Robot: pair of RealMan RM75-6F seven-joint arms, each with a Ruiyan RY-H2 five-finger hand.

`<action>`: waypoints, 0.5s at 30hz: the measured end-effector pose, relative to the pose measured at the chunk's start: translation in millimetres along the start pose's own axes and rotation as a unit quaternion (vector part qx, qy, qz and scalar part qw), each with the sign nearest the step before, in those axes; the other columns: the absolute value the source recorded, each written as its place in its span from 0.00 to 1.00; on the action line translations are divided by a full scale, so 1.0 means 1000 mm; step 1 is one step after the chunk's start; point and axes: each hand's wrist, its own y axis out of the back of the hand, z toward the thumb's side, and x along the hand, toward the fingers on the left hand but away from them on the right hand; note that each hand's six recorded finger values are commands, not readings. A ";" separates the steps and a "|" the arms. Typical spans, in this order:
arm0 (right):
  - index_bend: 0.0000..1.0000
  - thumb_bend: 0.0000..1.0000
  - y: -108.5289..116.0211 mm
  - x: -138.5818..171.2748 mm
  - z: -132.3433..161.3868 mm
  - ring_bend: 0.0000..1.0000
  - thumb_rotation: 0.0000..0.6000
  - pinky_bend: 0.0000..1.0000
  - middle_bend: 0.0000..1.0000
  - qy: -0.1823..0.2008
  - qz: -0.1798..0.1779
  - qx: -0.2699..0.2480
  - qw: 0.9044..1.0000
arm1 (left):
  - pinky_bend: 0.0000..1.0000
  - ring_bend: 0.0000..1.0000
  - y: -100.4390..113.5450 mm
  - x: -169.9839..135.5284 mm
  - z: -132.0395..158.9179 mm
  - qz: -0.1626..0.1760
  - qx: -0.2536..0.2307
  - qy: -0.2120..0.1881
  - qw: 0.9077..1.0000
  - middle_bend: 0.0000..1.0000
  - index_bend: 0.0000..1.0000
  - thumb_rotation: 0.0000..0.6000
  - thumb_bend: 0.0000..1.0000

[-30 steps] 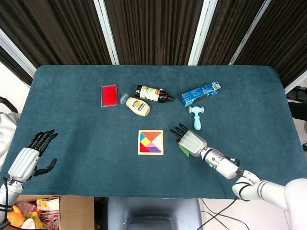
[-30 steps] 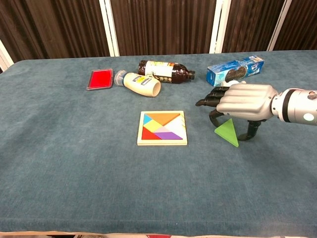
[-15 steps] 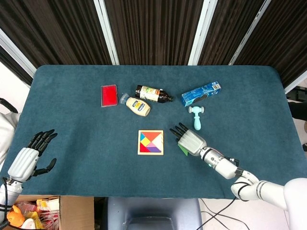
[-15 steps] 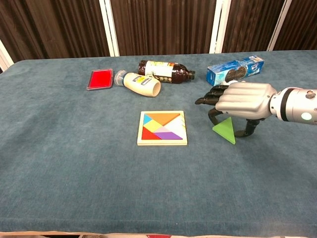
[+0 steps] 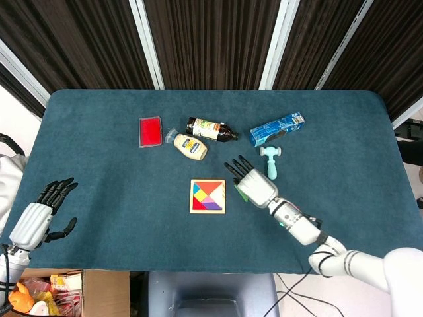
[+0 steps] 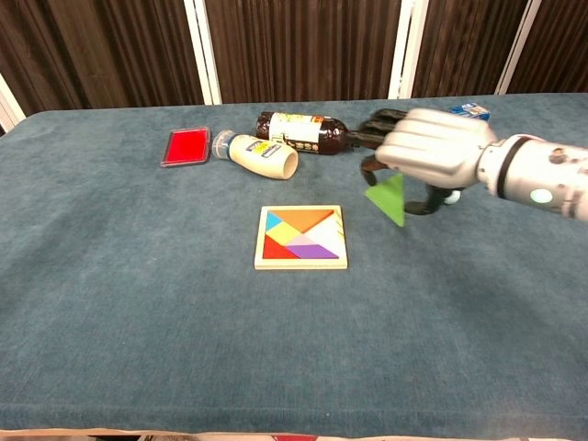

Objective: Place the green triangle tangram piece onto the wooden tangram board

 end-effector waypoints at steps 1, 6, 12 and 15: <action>0.61 0.44 0.003 -0.004 0.004 0.00 1.00 0.00 0.00 -0.001 -0.006 0.005 1.000 | 0.00 0.00 0.000 0.000 0.000 0.000 0.000 -0.001 1.000 0.00 0.00 1.00 0.46; 0.60 0.44 0.015 -0.024 0.028 0.00 1.00 0.00 0.00 -0.002 -0.029 0.027 0.999 | 0.00 0.00 0.002 0.000 -0.002 0.001 -0.004 0.001 1.000 0.00 0.00 1.00 0.46; 0.60 0.44 0.018 -0.044 0.048 0.00 1.00 0.00 0.00 -0.011 -0.033 0.028 0.999 | 0.00 0.00 0.006 -0.005 0.000 0.005 -0.007 -0.005 1.000 0.00 0.00 1.00 0.46; 0.59 0.44 0.016 -0.049 0.055 0.00 1.00 0.00 0.00 -0.012 -0.030 0.034 0.999 | 0.00 0.00 0.007 -0.006 -0.001 0.005 -0.009 -0.005 1.000 0.00 0.00 1.00 0.46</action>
